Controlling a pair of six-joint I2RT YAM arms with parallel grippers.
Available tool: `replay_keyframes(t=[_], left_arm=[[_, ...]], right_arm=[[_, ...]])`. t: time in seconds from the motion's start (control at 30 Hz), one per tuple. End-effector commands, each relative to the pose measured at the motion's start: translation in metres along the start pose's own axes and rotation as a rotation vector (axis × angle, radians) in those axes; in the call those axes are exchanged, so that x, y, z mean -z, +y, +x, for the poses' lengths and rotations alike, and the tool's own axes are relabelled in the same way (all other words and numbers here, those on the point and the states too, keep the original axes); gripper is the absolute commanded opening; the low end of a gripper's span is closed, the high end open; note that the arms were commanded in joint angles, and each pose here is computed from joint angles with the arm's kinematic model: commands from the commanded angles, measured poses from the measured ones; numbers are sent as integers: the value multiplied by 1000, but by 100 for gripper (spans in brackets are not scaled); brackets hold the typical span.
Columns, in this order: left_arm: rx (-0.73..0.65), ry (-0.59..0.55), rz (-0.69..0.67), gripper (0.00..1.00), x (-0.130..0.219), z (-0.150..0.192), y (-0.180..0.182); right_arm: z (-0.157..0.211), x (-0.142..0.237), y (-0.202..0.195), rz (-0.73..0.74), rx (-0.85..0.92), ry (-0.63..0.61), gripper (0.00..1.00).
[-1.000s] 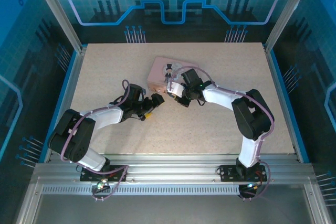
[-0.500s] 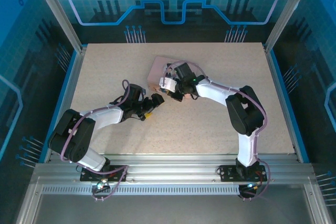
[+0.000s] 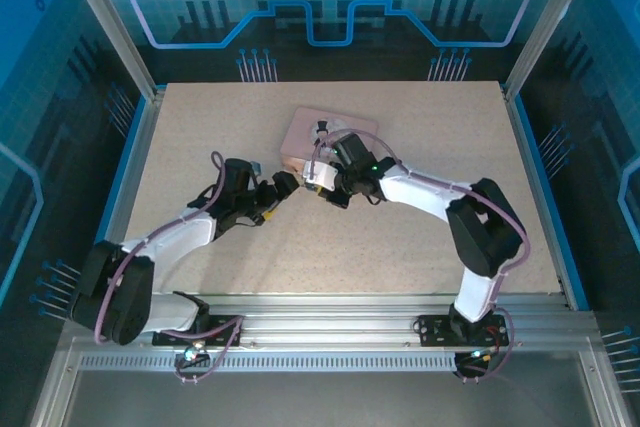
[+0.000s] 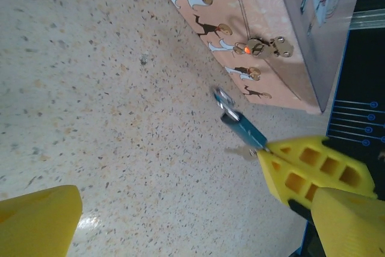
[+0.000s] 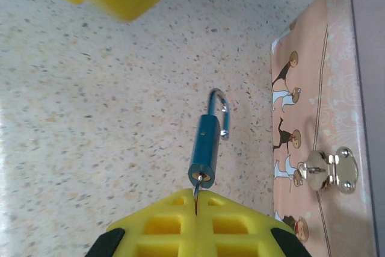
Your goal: Unlock the padlock with the key
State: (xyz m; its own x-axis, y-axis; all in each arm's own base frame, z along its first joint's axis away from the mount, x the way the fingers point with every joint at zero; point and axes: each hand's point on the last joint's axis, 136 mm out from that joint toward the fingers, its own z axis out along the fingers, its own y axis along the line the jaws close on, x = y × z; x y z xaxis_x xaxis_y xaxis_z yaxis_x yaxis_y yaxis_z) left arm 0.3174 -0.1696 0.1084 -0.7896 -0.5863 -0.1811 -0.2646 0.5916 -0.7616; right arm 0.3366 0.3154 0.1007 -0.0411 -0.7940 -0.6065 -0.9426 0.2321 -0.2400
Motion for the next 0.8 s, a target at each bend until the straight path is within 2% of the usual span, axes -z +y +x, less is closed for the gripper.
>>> replay_keyframes(t=[0.0, 0.2, 0.4, 0.5, 0.63, 0.77], left_arm=[[-32, -18, -62, 99, 14, 0, 16], [-42, -21, -59, 99, 20, -1, 15], [-43, -20, -49, 99, 19, -3, 11], [-44, -26, -48, 99, 16, -5, 11], [-37, -15, -32, 99, 10, -7, 6], [-31, -16, -21, 99, 8, -8, 4]], right_arm=[[-15, 24, 0, 72, -9, -48, 0], [-6, 62, -12, 191, -90, -45, 0], [25, 105, -40, 368, -256, -11, 0], [58, 119, -61, 480, -375, 38, 0], [122, 137, -95, 678, -579, 192, 0], [167, 148, -111, 821, -694, 328, 0]])
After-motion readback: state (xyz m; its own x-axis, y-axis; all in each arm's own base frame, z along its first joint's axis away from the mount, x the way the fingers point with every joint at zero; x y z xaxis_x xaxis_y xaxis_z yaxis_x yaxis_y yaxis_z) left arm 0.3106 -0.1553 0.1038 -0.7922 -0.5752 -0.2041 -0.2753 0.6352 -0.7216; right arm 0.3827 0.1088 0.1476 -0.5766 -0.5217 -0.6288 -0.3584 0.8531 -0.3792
